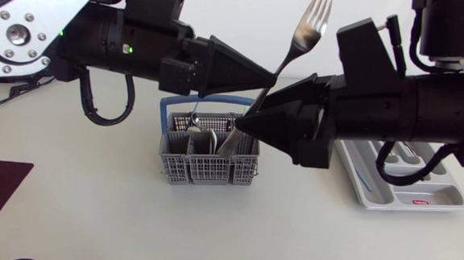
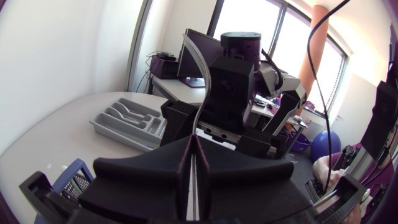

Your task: Sort the cutlery from the basket into the organizer compartments.

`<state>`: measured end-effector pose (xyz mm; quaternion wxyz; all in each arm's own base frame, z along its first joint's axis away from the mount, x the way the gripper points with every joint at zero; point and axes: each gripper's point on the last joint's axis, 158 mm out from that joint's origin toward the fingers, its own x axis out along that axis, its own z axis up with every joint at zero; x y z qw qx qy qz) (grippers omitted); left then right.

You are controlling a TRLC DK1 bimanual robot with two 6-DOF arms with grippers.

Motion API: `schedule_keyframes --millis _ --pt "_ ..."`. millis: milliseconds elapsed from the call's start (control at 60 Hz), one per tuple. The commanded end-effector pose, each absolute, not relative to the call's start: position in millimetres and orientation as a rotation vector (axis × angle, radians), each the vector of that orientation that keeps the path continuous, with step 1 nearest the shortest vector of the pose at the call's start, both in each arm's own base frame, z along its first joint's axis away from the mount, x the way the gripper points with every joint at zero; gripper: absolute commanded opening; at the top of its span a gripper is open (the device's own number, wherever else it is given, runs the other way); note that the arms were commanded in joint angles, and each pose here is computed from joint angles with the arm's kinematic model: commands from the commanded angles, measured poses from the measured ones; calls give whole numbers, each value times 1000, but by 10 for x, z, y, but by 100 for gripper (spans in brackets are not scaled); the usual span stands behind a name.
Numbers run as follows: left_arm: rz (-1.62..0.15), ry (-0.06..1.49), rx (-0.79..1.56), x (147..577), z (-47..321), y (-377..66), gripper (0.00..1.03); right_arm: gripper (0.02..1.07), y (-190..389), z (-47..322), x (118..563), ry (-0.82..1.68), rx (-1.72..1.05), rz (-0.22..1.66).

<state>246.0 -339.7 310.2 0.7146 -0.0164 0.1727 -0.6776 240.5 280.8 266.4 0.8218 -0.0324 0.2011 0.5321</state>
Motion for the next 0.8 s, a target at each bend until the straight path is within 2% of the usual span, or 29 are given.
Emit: schedule_keyframes --millis 0,300,650,717,783 --pt "-1511 370 -56 2515 3180 -3403 3 57 2838 2761 2438 412 -31 1136" --pt "-1503 365 -73 2564 3163 -3368 3 13 2841 2784 2436 402 -20 1149" --pt "-1520 375 -92 2505 3166 -3352 3 10 2776 2825 2451 405 11 1149" --pt "-1531 378 -96 2475 3166 -3359 3 12 2773 2834 2462 403 14 1147" --pt "-1537 375 -96 2456 3176 -3360 3 26 2775 2850 2446 401 16 1153"
